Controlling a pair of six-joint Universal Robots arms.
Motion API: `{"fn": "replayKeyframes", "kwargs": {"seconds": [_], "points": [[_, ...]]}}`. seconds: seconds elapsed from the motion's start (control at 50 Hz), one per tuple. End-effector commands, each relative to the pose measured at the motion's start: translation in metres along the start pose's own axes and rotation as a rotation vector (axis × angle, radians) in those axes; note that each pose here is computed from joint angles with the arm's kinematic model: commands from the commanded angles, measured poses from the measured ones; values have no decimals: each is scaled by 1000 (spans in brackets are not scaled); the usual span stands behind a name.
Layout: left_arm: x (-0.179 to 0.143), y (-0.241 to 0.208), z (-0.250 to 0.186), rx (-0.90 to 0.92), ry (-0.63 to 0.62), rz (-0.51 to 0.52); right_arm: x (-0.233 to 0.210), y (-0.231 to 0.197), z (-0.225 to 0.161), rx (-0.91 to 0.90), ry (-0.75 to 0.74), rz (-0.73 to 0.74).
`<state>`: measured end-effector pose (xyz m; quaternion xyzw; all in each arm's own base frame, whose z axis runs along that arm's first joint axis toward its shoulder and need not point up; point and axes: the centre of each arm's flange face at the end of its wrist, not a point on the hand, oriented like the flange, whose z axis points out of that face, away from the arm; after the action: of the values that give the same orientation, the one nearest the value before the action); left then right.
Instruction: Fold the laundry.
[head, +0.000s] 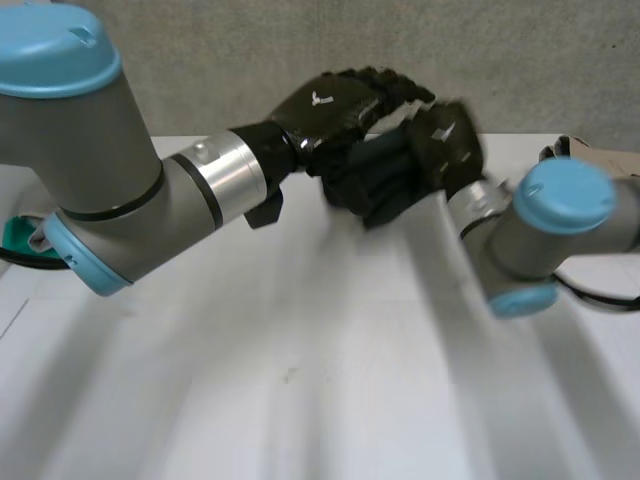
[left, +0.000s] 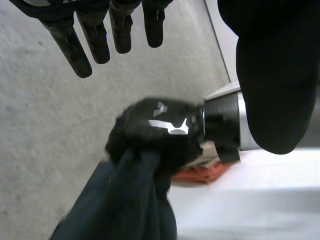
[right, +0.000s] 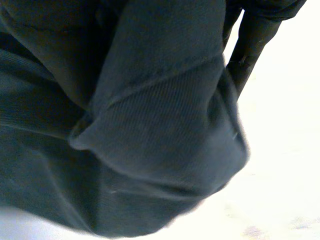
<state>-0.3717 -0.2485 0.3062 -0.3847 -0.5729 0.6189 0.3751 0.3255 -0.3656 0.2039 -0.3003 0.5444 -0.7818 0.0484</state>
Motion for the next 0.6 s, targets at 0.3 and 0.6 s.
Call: {"fn": "replayKeyframes", "kwargs": {"seconds": [0.3, 0.6], "points": [[2, -22, -6, 84, -29, 46, 301, 97, -2, 139, 340, -11], [4, -9, -7, 48, -29, 29, 326, 233, -63, -23, 182, 135]]}}
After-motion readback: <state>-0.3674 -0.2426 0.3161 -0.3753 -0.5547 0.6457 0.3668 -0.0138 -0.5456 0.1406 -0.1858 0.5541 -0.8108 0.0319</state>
